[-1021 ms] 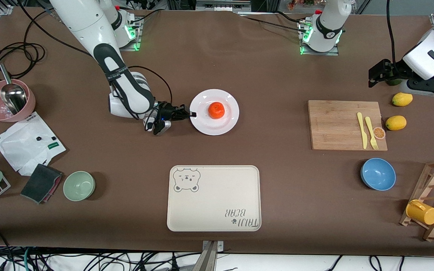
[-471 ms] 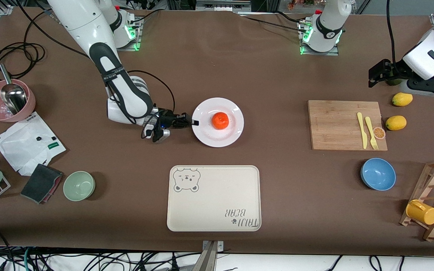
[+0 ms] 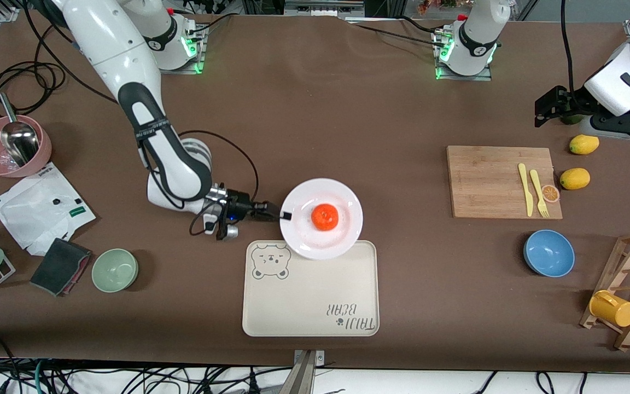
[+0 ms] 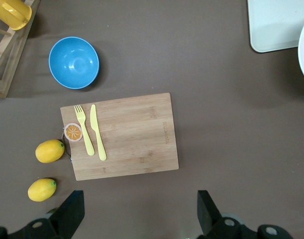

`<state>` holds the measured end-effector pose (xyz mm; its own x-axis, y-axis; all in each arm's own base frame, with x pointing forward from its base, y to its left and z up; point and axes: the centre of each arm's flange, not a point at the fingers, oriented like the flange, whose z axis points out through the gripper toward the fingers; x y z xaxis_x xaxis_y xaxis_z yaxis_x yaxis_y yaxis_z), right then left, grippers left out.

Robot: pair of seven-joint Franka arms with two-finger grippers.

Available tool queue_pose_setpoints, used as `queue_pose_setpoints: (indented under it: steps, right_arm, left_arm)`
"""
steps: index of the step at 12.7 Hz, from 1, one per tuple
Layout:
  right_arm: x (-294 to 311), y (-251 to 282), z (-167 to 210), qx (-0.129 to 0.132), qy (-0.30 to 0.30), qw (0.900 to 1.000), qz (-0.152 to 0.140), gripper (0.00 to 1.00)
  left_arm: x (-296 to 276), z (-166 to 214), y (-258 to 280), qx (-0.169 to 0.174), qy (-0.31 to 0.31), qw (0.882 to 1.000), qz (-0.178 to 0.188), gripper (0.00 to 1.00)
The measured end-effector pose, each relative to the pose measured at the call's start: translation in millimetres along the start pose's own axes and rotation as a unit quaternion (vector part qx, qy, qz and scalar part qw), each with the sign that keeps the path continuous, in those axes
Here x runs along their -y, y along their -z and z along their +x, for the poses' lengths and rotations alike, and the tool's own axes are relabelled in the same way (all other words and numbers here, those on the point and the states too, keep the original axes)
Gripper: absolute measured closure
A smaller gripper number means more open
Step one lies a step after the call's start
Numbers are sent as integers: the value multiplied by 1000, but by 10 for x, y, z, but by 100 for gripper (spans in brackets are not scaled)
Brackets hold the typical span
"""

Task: Place orange and plate with both arms
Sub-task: 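Slide the plate with the right gripper onto the bear placemat, then open the right gripper and release the plate rim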

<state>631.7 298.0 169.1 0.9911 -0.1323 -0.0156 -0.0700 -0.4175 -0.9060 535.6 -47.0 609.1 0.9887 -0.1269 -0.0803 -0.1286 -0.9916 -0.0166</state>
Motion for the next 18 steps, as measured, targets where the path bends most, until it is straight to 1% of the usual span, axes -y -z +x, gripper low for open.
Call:
queue_pose_setpoints:
  steps: [2, 3, 4, 7, 9, 14, 15, 16, 18]
  right_arm:
    - [-101, -93, 324, -19, -7, 1000, 14, 96]
    - [-196, -120, 473, -27, -7, 1000, 15, 96]
    - [-311, -115, 614, -34, -4, 999, 10, 96]
    - [-535, 18, 929, -46, 20, 999, -21, 96]
    - [-544, 66, 996, -48, 28, 998, -30, 96]
    - [-548, -30, 944, -40, 26, 998, -32, 95]
    - [-567, -46, 934, -39, 24, 998, -33, 92]
    - [-555, -45, 940, -40, 25, 998, -32, 84]
    - [-536, -41, 950, -40, 25, 998, -31, 64]
  left_arm:
    - [-25, 1, 1, 0, 3, 1000, 0, 0]
    - [-48, 2, 2, 0, 2, 1000, 0, 0]
    - [-65, 3, 2, 0, 1, 1000, 1, 0]
    - [-70, 3, 2, 0, 1, 1000, 1, 0]
    - [-70, 3, 2, 0, 1, 1000, 1, 0]
    - [-70, 3, 2, 0, 1, 1000, 1, 0]
    - [-70, 3, 2, 0, 1, 1000, 1, 0]
    - [-70, 3, 2, 0, 1, 1000, 1, 0]
    - [-71, 3, 2, 0, 1, 1000, 1, 0]
